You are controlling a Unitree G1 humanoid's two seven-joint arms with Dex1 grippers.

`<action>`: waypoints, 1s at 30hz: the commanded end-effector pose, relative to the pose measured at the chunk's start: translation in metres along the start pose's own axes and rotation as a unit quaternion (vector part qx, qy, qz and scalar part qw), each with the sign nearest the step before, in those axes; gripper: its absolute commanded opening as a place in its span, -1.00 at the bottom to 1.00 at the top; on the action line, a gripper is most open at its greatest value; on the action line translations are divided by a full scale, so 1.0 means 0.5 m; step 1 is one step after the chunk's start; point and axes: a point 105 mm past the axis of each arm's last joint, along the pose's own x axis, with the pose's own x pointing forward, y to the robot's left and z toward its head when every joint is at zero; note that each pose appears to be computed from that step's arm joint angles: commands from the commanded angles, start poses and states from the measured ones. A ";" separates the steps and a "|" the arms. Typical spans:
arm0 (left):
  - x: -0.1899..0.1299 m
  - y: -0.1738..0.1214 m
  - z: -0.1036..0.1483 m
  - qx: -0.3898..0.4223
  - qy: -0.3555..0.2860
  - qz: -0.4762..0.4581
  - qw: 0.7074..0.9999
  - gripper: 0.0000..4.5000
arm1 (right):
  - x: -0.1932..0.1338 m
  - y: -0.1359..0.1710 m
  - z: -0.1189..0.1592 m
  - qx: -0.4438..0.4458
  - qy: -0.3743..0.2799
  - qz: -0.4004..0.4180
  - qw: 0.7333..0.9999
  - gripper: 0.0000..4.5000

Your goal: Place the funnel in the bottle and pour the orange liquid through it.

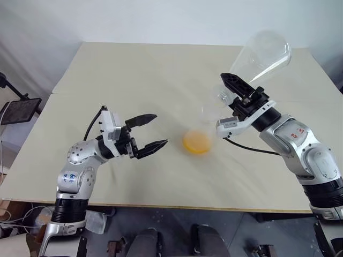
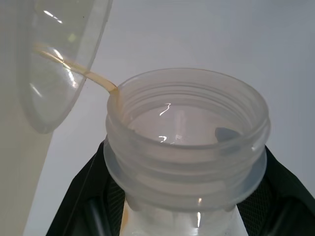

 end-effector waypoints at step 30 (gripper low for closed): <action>0.009 0.013 0.012 0.017 0.003 -0.027 0.999 1.00 | -0.239 0.133 -0.278 0.725 0.329 -0.158 0.584 0.11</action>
